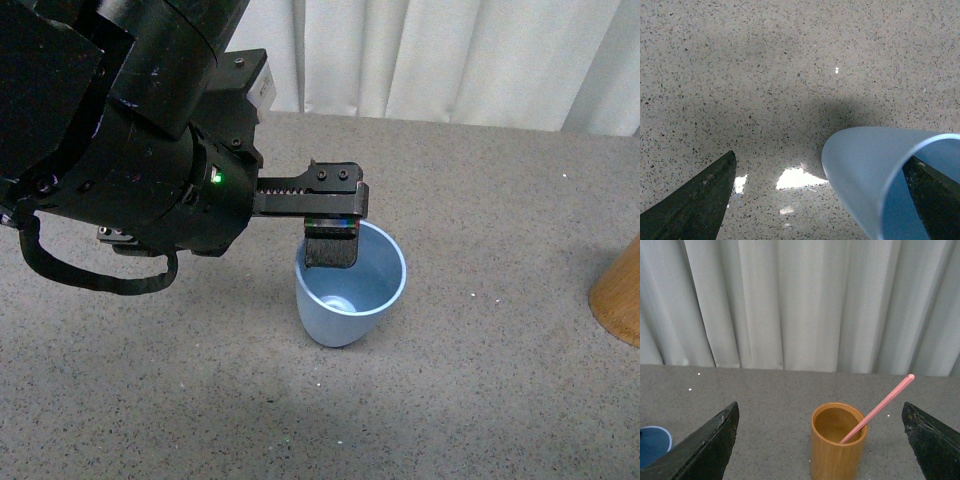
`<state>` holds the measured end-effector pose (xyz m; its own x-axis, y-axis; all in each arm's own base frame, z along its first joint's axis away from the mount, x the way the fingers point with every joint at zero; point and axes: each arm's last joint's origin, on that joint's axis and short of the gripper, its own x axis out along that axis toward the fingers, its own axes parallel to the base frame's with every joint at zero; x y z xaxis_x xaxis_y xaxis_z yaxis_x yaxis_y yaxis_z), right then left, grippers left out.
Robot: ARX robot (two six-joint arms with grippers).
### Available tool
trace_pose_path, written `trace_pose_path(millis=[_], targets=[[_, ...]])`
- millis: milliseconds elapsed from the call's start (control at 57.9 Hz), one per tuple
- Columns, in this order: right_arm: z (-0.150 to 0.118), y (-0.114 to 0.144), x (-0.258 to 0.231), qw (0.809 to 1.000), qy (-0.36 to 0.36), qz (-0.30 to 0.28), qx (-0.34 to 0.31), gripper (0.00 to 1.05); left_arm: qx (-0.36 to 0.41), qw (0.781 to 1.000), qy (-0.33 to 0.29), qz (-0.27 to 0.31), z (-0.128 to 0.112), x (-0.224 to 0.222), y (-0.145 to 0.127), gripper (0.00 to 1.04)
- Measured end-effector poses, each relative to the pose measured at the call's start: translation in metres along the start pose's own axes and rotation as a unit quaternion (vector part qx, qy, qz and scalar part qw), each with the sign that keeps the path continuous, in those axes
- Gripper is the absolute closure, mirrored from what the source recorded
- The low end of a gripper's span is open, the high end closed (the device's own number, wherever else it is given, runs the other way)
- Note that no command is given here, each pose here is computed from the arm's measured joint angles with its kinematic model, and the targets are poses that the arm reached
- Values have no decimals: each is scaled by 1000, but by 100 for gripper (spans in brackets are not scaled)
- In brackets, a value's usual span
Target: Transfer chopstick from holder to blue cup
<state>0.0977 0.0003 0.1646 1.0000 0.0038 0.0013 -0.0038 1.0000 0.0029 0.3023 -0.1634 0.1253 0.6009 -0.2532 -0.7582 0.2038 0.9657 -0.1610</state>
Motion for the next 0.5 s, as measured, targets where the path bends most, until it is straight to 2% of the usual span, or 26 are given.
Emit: trace_pose_path(millis=[276,449,484,501], targets=[[0,0,0,1000,0,0,0,10,-16,1000,-7,3,1,-4,4,7],[0,0,0,1000,0,0,0,10,-37,999,-37,13,5,-12,11,7],[0,0,0,1000,0,0,0,10,-26,996,-74,31,3,-11,13,10],[0,0,0,1000,0,0,0,10,-19,991,-118,60,1,-10,17,13]])
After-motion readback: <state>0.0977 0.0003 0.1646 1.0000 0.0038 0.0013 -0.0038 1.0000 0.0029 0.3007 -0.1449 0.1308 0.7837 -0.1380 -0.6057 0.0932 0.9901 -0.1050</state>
